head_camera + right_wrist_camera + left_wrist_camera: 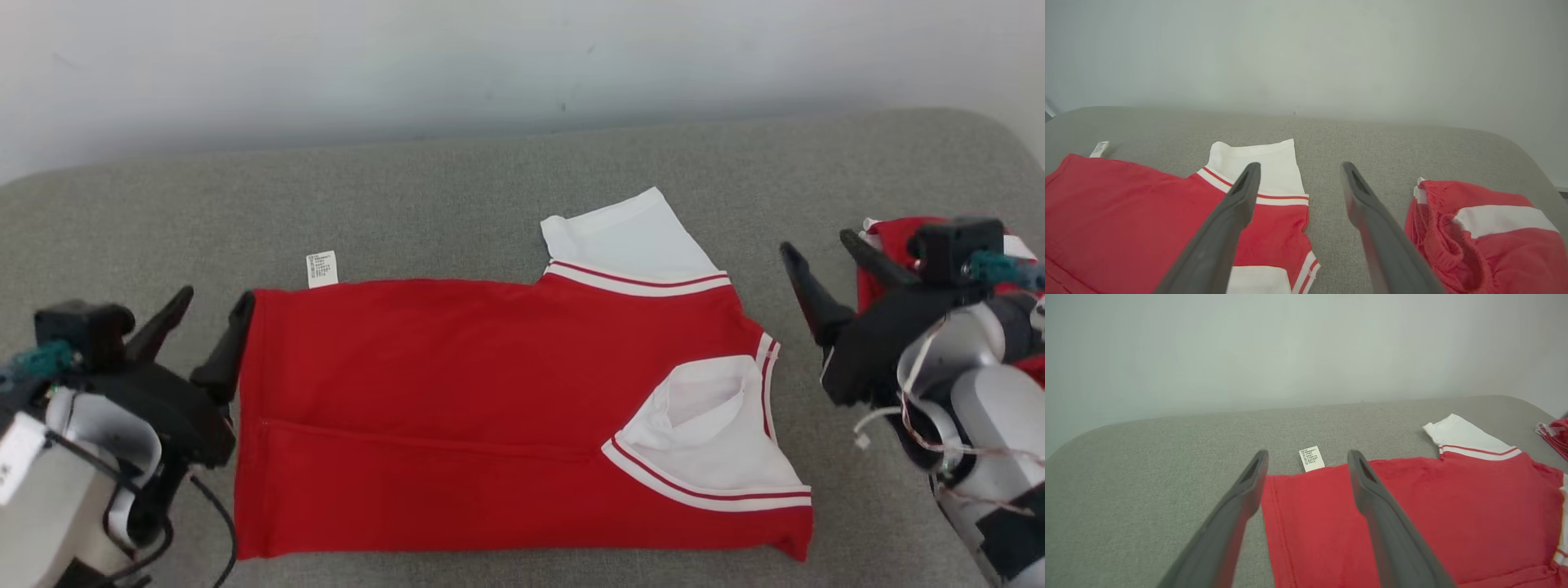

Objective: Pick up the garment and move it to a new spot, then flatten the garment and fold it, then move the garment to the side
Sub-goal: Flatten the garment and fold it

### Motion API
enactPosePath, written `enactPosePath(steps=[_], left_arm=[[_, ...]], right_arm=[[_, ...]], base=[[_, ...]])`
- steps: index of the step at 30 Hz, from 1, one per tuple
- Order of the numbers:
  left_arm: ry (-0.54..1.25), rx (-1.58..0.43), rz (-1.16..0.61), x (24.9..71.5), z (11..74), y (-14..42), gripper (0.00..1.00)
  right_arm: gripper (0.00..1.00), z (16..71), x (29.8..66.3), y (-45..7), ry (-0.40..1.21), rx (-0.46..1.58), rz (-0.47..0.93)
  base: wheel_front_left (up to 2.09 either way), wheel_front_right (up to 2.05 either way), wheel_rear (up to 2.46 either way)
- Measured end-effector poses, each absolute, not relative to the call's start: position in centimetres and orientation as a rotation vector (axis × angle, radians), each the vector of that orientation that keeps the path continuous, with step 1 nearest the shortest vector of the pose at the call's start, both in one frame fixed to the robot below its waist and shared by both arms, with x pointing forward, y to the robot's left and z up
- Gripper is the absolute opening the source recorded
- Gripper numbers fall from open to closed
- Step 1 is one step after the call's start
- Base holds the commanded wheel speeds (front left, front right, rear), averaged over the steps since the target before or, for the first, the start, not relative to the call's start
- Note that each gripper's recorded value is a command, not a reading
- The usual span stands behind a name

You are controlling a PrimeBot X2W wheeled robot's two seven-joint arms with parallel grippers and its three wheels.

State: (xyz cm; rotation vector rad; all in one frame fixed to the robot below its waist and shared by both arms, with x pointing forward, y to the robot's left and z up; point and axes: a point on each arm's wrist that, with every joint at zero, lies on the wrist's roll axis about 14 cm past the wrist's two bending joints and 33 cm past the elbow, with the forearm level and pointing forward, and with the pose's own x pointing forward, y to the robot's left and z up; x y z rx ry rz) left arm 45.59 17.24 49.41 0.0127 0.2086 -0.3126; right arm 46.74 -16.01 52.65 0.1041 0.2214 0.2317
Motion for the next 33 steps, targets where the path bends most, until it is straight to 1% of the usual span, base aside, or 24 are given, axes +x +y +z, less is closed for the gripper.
enactPosePath(steps=[2,4,10,15,19,26,33], left_arm=[[0.233,-0.017,-0.288,47.1,49.2,17.6,1.00],[0.278,0.000,-0.301,48.1,48.2,17.3,1.00],[0.416,-0.025,-0.283,50.0,44.5,17.1,1.00],[0.483,-0.024,-0.267,51.8,42.6,17.5,1.00],[0.514,-0.030,-0.268,53.2,41.5,17.2,1.00],[0.596,-0.032,-0.239,53.9,38.6,18.1,1.00],[0.643,-0.045,-0.202,54.4,37.1,19.2,1.00]], right_arm=[[1.00,52.3,48.4,-15.5,0.255,0.096,0.238],[1.00,52.0,50.0,-14.8,0.285,0.079,0.248],[1.00,50.5,54.3,-12.3,0.370,0.004,0.284],[1.00,48.8,57.6,-11.5,0.440,-0.037,0.275],[1.00,46.5,59.5,-11.3,0.503,-0.049,0.258],[1.00,42.7,61.5,-8.7,0.583,-0.032,0.285],[1.00,38.4,61.7,-6.9,0.674,-0.058,0.302]], base=[[0.00,0.00,0.00],[0.00,0.00,0.00],[0.00,0.00,0.00],[0.00,0.00,0.00],[0.00,0.00,0.00],[0.00,0.00,0.00],[0.00,0.00,0.00]])
